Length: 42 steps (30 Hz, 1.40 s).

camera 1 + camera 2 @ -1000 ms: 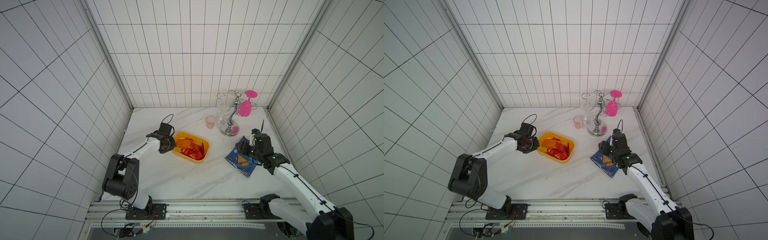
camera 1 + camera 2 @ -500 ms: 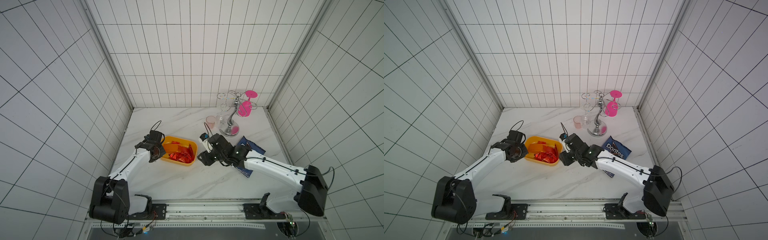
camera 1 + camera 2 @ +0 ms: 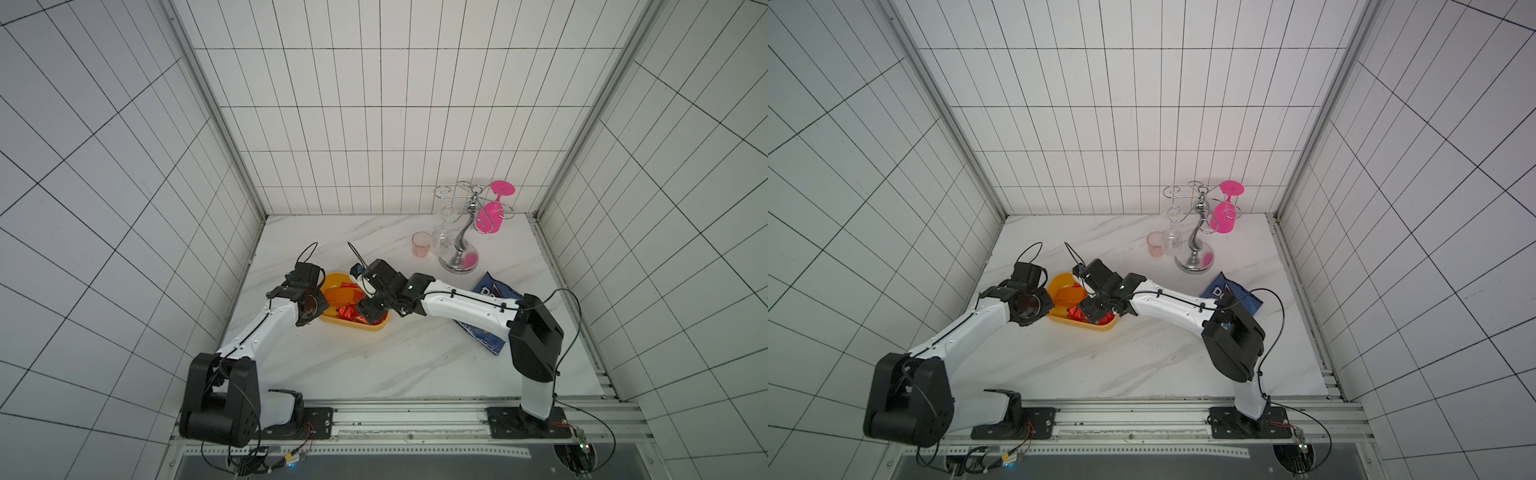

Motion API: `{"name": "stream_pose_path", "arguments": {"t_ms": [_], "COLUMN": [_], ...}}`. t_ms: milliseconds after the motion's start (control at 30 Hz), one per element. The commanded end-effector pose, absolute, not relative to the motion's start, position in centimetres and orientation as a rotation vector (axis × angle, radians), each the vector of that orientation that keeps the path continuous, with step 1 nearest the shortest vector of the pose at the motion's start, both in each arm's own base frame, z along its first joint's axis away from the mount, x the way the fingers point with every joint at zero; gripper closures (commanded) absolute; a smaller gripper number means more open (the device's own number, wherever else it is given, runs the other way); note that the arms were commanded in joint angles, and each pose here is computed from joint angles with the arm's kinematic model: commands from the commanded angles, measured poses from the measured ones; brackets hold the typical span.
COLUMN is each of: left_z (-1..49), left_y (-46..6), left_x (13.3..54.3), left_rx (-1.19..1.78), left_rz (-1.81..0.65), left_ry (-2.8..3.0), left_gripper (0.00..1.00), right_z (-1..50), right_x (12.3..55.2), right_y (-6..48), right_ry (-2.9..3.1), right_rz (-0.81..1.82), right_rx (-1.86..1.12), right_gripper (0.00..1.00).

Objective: Take the tea bags out of the storage box
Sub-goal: Move the storage box to the center of the board, then pick up the tea bag from the storage box.

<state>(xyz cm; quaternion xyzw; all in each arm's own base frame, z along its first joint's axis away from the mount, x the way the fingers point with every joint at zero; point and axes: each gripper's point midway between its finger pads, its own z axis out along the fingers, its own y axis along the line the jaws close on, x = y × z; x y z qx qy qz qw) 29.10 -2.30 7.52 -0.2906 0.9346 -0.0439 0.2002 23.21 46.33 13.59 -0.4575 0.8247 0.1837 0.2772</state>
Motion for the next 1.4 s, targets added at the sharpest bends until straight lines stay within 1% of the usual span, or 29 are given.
{"name": "stream_pose_path", "arguments": {"t_ms": [0, 167, 267, 367, 467, 567, 667, 767, 867, 967, 1100, 1167, 1233, 1367], "left_z": [8.0, 7.9, 7.9, 8.0, 8.0, 8.0, 8.1, 8.3, 8.4, 8.5, 8.2, 8.2, 8.4, 8.7], "left_y": [-2.2, -2.1, -2.0, -1.9, -1.8, -1.7, -1.3, -0.8, -0.3, 0.3, 0.7, 0.8, 1.0, 1.1], "left_x": [29.6, 29.5, 29.5, 29.5, 29.5, 29.4, 29.3, 29.2, 29.1, 29.0, 29.0, 29.0, 29.1, 29.1], "left_rx": [-0.801, -0.809, -0.809, -0.813, -0.817, -0.824, -0.835, -0.858, -0.882, -0.918, -0.950, -0.952, -0.950, -0.950], "left_rz": [-0.142, -0.143, -0.138, -0.135, -0.135, -0.128, -0.108, -0.089, -0.075, -0.073, -0.094, -0.094, -0.091, -0.086], "left_ry": [2.582, 2.583, 2.581, 2.576, 2.575, 2.570, 2.562, 2.547, 2.529, 2.509, 2.498, 2.493, 2.482, 2.470], "left_gripper": [1.00, 1.00, 1.00, 1.00, 1.00, 1.00, 1.00, 1.00, 1.00, 1.00, 1.00, 1.00, 1.00, 1.00], "right_z": [13.9, 12.2, 11.6, 10.8, 10.5, 10.9, 12.5, 14.8, 17.1, 20.4, 26.1, 27.7, 27.9, 25.0], "right_x": [23.6, 24.6, 25.5, 25.8, 26.2, 26.5, 26.9, 27.0, 26.8, 26.6, 26.4, 26.4, 27.0, 29.1], "right_y": [47.7, 48.4, 48.0, 47.9, 48.1, 48.6, 49.3, 49.7, 49.4, 48.0, 44.0, 41.5, 38.7, 33.6], "right_ry": [2.165, 2.187, 2.193, 2.209, 2.217, 2.209, 2.180, 2.151, 2.136, 2.126, 2.052, 2.038, 2.067, 2.136], "right_rz": [0.446, 0.378, 0.308, 0.296, 0.294, 0.311, 0.326, 0.371, 0.431, 0.518, 0.688, 0.754, 0.773, 0.836], "right_rx": [-1.305, -1.308, -1.293, -1.298, -1.301, -1.285, -1.256, -1.224, -1.190, -1.123, -0.989, -0.943, -0.863, -0.650], "right_gripper": [0.28, 0.41, 0.46, 0.51, 0.61, 0.75, 0.89, 0.99, 1.00, 1.00, 1.00, 1.00, 1.00, 1.00]}}
